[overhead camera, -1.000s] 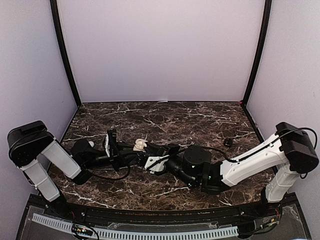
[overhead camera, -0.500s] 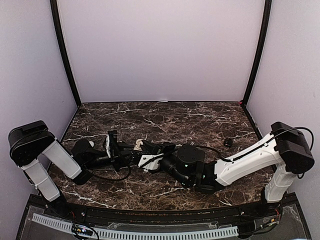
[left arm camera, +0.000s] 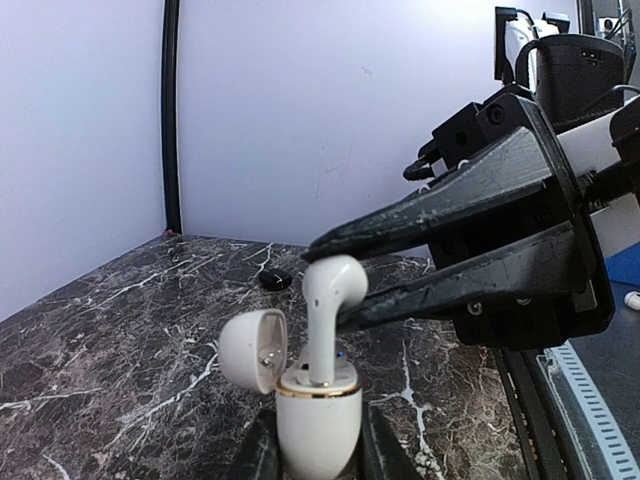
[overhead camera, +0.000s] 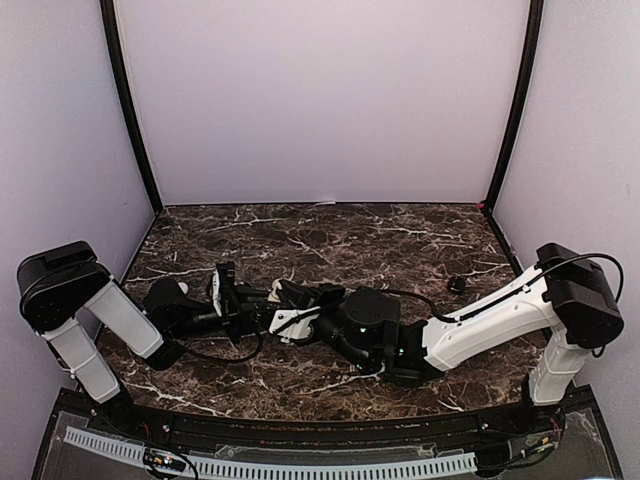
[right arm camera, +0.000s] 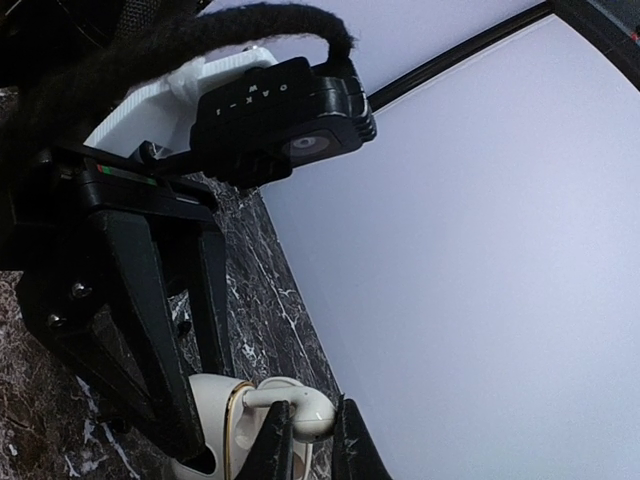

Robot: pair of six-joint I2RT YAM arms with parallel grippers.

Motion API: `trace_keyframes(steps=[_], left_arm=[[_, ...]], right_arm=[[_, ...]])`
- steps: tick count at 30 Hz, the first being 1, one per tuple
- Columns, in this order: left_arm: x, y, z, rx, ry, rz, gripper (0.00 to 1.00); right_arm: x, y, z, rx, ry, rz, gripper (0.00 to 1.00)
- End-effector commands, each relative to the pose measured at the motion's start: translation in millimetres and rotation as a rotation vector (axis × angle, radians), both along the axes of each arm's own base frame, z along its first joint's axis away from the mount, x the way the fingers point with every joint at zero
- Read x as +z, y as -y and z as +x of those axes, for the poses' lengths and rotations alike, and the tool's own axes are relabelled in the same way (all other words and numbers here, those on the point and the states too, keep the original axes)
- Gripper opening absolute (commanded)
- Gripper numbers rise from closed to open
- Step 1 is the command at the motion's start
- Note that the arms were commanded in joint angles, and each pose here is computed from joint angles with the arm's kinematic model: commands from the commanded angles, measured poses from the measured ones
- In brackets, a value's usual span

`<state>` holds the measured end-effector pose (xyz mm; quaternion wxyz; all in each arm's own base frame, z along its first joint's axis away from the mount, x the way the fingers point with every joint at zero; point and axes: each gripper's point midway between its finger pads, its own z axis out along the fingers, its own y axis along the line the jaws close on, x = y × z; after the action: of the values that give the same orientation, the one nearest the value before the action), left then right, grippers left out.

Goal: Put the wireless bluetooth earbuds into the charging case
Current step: Insert the left earbud into the left side groove of the charging case.

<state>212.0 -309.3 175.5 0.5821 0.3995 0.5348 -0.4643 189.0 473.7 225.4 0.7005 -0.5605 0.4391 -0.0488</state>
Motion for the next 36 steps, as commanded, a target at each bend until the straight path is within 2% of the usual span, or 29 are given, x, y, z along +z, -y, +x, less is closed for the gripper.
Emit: trace_keyframes(steps=[1,36], left_arm=[[48.2,-6.3,-13.2,-0.013,0.184,-0.144,0.00],[51.3,-6.4,-14.0,-0.020,0.173,-0.154,0.00]], right_arm=[[-1.8,-6.6,-1.6,-0.005,0.004,-0.010,0.04],[-8.6,-6.6,-1.6,-0.007,-0.005,-0.031,0.05]])
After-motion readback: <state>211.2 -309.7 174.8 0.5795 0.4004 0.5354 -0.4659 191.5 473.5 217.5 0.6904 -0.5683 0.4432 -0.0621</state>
